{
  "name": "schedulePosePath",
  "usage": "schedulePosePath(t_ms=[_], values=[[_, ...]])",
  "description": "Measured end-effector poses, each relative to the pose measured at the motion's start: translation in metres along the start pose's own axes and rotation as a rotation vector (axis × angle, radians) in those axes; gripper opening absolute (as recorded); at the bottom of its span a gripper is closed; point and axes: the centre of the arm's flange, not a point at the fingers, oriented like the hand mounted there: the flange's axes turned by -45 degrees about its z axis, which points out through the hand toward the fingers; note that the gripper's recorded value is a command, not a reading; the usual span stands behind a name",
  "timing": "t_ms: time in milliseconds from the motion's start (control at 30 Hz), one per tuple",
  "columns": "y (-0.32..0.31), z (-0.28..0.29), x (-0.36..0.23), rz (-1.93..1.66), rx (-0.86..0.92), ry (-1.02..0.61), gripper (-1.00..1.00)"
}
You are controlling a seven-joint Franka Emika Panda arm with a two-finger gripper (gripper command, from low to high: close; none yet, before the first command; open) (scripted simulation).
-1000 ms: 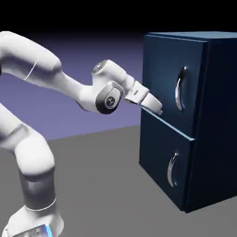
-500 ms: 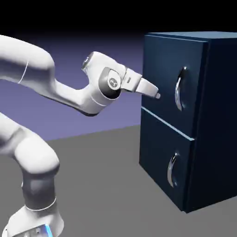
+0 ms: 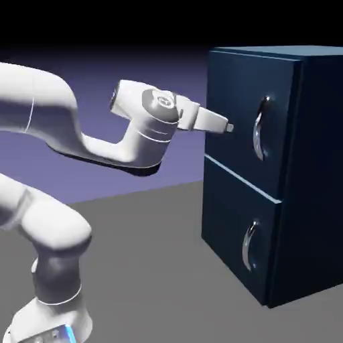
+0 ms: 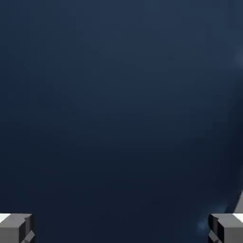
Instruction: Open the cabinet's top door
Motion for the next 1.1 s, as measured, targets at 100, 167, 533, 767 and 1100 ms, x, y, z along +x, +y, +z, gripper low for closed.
schedulePosePath(t_ms=[100, 167, 533, 767, 1100], values=[[0.008, -0.001, -0.002, 0.007, -0.001, 0.039, 0.0], [0.014, -0.002, -0.004, 0.013, -0.002, 0.065, 0.0], [0.052, 0.005, -0.019, 0.051, 0.009, 0.204, 0.0], [0.079, 0.017, -0.034, 0.078, 0.029, 0.285, 0.0], [0.084, 0.068, -0.022, 0.083, 0.033, 0.299, -1.0]])
